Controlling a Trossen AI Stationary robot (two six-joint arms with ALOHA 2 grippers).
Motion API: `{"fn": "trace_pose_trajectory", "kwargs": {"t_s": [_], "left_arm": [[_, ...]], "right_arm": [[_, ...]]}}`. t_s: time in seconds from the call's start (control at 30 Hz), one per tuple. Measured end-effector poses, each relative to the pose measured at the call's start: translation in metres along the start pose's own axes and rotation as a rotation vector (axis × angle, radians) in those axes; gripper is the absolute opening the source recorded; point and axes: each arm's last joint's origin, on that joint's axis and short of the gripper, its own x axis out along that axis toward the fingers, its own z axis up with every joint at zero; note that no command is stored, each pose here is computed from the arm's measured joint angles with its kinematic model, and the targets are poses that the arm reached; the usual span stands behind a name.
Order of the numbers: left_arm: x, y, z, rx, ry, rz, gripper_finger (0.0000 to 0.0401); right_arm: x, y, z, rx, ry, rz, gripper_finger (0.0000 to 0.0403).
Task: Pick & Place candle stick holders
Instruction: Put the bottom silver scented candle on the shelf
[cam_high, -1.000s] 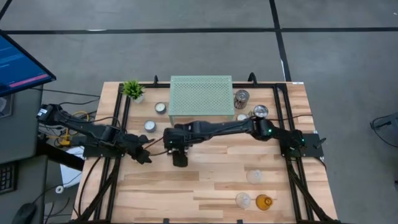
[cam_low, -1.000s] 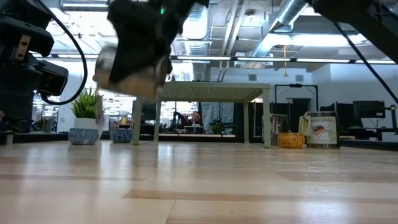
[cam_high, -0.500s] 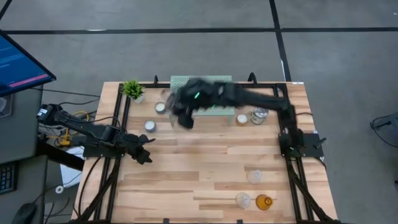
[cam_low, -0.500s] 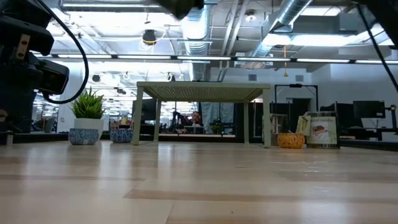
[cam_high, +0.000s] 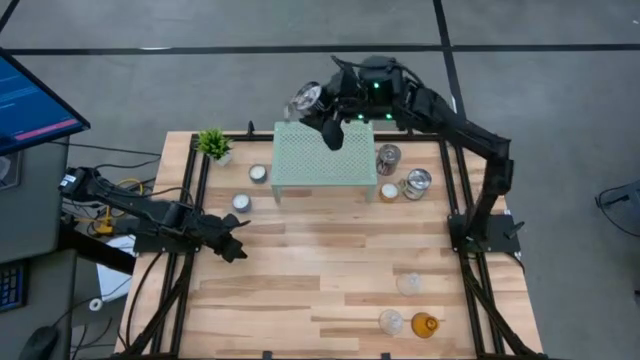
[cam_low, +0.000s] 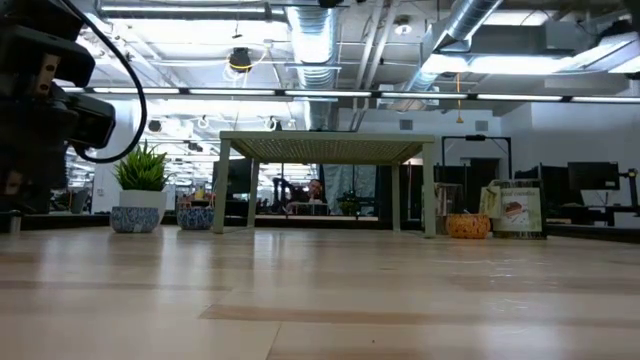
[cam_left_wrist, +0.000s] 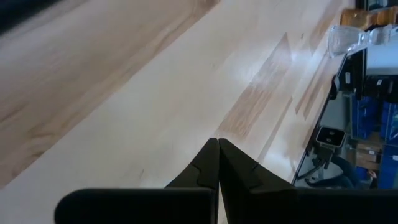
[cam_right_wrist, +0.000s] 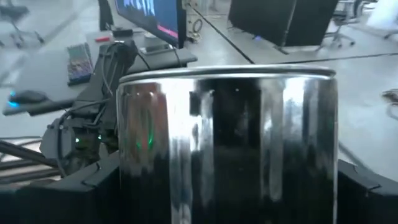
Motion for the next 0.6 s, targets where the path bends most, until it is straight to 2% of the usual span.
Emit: {"fn": "trace_pose_trajectory", "kwargs": {"t_s": [0.13,0.23,0.33,0.43,0.53,0.6], "left_arm": [[0.0,0.0,0.0,0.0,-0.01,-0.001,0.0002],[0.0,-0.001,0.001,0.0,-0.014,-0.003,0.0002],[0.0,-0.001,0.001,0.0,-0.019,-0.007,0.0002],[0.0,-0.002,0.001,-0.015,-0.022,-0.017,0.0002],[0.0,-0.003,0.002,-0.025,-0.026,-0.031,0.0002],[0.0,-0.005,0.002,-0.03,-0.031,-0.047,0.0002]], "right_arm": [[-0.002,-0.011,-0.03,0.055,-0.103,0.047,0.0339],[-0.003,-0.016,-0.064,0.085,-0.222,0.05,0.0339],[0.006,-0.022,-0.109,0.139,-0.375,0.014,0.0339],[0.016,-0.028,-0.148,0.178,-0.493,-0.072,0.0339],[0.031,-0.031,-0.175,0.199,-0.52,-0.153,0.0339],[0.045,-0.032,-0.19,0.2,-0.476,-0.162,0.0339]]}}
